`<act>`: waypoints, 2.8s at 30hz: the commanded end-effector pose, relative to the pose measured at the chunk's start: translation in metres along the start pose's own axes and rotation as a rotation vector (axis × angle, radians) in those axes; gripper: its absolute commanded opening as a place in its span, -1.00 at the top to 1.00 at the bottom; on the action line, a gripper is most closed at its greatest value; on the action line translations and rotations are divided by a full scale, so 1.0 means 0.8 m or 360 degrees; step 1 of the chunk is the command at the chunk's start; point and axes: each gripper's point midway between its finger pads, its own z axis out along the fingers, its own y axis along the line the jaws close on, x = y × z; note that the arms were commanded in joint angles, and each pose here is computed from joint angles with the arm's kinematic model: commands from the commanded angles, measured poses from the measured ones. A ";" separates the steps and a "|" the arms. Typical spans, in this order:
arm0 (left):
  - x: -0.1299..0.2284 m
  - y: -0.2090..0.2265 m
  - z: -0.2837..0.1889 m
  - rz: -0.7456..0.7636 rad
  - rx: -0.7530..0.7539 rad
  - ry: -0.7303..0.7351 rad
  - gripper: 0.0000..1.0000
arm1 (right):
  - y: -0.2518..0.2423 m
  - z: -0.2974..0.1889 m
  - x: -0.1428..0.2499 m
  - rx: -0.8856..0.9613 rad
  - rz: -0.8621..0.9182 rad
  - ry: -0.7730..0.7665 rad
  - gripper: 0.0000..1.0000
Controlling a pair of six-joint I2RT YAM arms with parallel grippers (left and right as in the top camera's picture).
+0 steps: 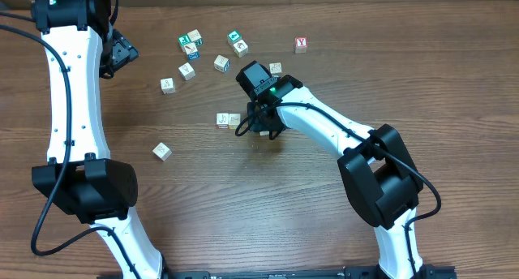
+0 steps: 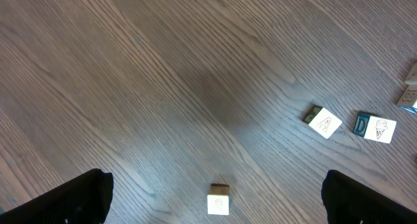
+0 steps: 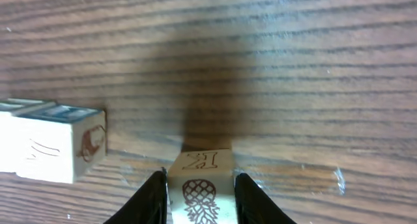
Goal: Form a horizontal line
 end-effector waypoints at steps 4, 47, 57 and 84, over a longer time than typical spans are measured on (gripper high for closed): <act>-0.002 -0.002 -0.009 0.0035 0.0020 -0.0025 -0.99 | 0.006 0.004 -0.006 -0.0027 0.0020 -0.0037 0.38; -0.002 -0.002 -0.009 0.0034 0.0020 -0.0025 -0.99 | 0.018 0.003 -0.002 -0.0106 0.0064 0.0001 0.49; -0.002 -0.002 -0.009 0.0034 0.0020 -0.0025 -1.00 | 0.024 0.003 -0.004 -0.0146 0.0065 -0.0006 0.48; -0.002 -0.002 -0.009 0.0034 0.0020 -0.0025 -1.00 | 0.024 0.002 -0.005 -0.0149 0.0065 -0.0011 0.47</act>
